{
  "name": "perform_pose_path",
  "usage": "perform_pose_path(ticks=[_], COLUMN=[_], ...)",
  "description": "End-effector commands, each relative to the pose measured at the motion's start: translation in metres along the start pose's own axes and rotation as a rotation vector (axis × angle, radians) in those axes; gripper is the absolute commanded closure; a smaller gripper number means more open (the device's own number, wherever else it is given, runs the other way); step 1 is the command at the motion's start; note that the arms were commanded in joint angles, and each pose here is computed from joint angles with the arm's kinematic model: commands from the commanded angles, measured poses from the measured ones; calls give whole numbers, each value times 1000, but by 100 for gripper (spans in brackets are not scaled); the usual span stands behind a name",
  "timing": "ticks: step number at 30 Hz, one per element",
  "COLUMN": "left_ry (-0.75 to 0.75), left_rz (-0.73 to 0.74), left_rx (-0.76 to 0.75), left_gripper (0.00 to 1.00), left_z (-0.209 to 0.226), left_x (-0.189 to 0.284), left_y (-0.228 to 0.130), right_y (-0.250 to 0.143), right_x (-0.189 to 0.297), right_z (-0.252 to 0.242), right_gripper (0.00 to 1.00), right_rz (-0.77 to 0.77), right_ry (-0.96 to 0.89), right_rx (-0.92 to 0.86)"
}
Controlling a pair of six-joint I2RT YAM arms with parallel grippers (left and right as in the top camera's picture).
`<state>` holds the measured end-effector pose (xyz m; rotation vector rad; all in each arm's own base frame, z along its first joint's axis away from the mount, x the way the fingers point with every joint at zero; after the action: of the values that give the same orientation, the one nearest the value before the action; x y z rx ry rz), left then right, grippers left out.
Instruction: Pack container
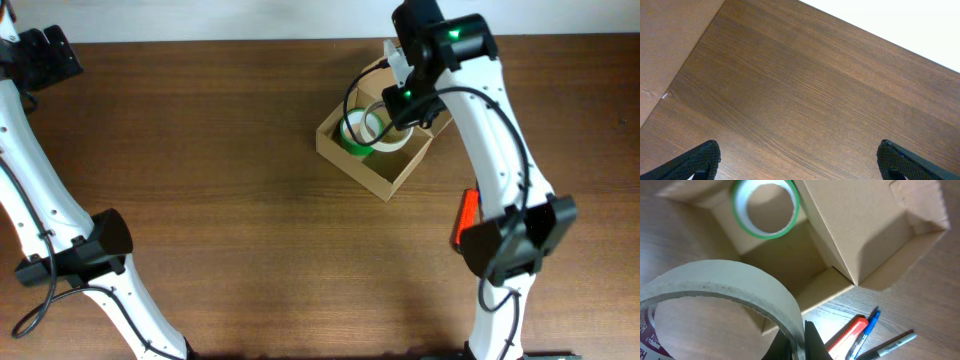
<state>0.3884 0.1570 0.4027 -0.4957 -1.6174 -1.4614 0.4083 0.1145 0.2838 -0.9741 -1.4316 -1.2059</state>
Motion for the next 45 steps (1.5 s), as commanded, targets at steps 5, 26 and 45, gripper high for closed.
perform_pose_path(ticks=[5, 26, 45], left_ry=[-6, -5, -6], left_rz=[-27, -27, -27], left_rx=[-5, -5, -5], left_gripper=[0, 0, 0], left_z=[1, 1, 1], left_x=[14, 14, 14], left_y=[0, 0, 0], right_y=[9, 15, 16], right_x=[-55, -91, -90], right_z=[-11, -21, -19], right_gripper=[96, 96, 96], right_rz=[118, 127, 112], right_ry=[-18, 96, 162], right_rx=[-60, 37, 53])
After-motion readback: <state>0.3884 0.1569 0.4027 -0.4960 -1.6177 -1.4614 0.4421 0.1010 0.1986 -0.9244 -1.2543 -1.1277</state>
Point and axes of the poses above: each gripper's point midway between its finger pads, its own x axis back along the fingers, its own z axis along the line the jaws close on, y = z × x, the point moved 9 cm from there along x, back along the fingers, and after that the axes turned 9 degrees about -x, right-handed, at the moved point
